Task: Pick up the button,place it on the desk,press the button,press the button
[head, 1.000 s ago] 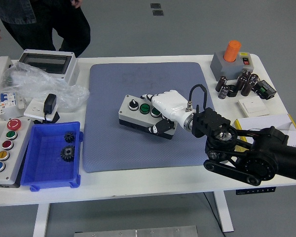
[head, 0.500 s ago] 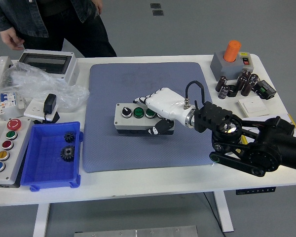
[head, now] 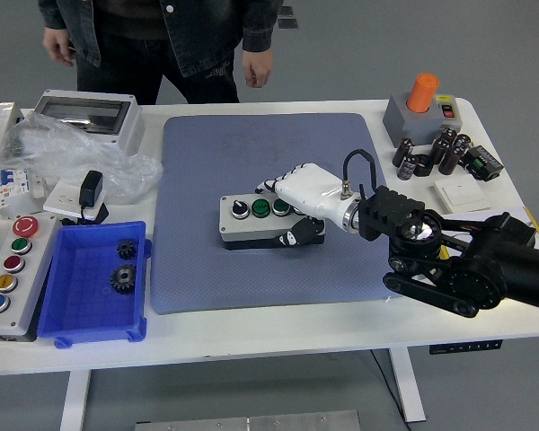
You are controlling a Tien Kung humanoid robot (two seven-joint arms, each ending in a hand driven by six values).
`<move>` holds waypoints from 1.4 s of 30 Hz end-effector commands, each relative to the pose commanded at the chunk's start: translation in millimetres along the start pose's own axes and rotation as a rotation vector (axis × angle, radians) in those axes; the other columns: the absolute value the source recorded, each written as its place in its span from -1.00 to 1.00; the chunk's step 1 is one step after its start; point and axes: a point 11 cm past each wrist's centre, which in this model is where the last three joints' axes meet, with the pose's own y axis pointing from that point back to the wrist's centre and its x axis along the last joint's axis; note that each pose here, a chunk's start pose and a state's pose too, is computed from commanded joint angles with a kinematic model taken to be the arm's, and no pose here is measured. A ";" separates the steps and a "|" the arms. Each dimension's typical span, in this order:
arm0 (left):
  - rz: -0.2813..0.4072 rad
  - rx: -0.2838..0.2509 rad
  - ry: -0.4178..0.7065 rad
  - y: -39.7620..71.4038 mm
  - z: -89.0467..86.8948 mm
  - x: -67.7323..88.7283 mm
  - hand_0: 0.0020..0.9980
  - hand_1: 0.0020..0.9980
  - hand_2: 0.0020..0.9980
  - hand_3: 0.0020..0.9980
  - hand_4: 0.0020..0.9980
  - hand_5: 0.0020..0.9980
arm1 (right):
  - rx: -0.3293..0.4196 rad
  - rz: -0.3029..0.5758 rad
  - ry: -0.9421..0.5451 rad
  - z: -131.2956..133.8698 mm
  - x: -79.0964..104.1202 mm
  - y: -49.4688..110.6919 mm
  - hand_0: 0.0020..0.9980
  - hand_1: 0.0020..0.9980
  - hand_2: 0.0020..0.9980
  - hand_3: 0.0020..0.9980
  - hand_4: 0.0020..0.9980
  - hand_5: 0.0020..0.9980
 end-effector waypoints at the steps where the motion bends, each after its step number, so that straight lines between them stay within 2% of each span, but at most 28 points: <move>1: 0.000 0.000 0.000 0.0 0.1 0.0 0.24 0.32 0.26 0.38 0.42 -0.27 | -0.001 -0.002 0.000 0.1 -0.2 0.0 0.45 0.38 0.29 -0.20 -0.07 -1.00; 20: -0.001 -0.002 -0.001 0.1 1.0 -0.3 0.24 0.32 0.26 0.39 0.42 -0.27 | -0.031 -0.051 -0.030 7.3 -1.9 0.1 0.45 0.38 0.40 -0.14 -0.05 -1.00; 21: -0.001 -0.002 -0.001 0.1 1.1 -0.2 0.24 0.32 0.26 0.38 0.42 -0.28 | -0.032 -0.052 -0.030 7.4 -1.7 0.1 0.50 0.41 0.47 0.24 0.34 -0.98; 26: -0.001 -0.002 -0.001 0.1 1.0 0.1 0.24 0.32 0.26 0.38 0.42 -0.28 | -0.036 -0.056 -0.026 8.2 -1.4 -0.1 0.50 0.41 0.47 0.24 0.34 -0.98; 27: -0.001 -0.002 -0.001 0.1 1.0 0.1 0.24 0.32 0.26 0.38 0.42 -0.28 | -0.037 -0.057 -0.024 8.4 -1.5 -0.1 0.57 0.47 0.57 0.41 0.47 -0.69; 32: -0.001 -0.002 -0.001 0.0 0.9 0.0 0.24 0.32 0.26 0.38 0.42 -0.28 | -0.039 -0.063 -0.024 8.9 -2.0 0.1 0.57 0.47 0.57 0.41 0.47 -0.69; 33: -0.001 -0.002 -0.001 0.0 0.8 0.0 0.24 0.31 0.26 0.38 0.42 -0.28 | -0.039 -0.064 -0.024 8.9 -2.0 0.0 0.58 0.49 0.63 0.62 0.58 -0.67; 38: -0.001 -0.001 -0.002 0.0 0.5 0.1 0.24 0.31 0.26 0.38 0.42 -0.28 | -0.044 -0.070 -0.024 9.8 -2.5 0.1 0.58 0.49 0.63 0.62 0.58 -0.67; 39: -0.001 -0.001 -0.002 0.0 0.4 0.1 0.24 0.32 0.26 0.37 0.41 -0.28 | -0.045 -0.071 -0.025 9.9 -2.5 0.1 0.58 0.50 0.68 0.71 0.70 -0.57; 42: -0.001 -0.001 -0.002 0.0 0.4 0.0 0.24 0.32 0.26 0.37 0.41 -0.28 | -0.045 -0.071 -0.027 9.9 -2.1 0.0 0.58 0.50 0.68 0.71 0.70 -0.57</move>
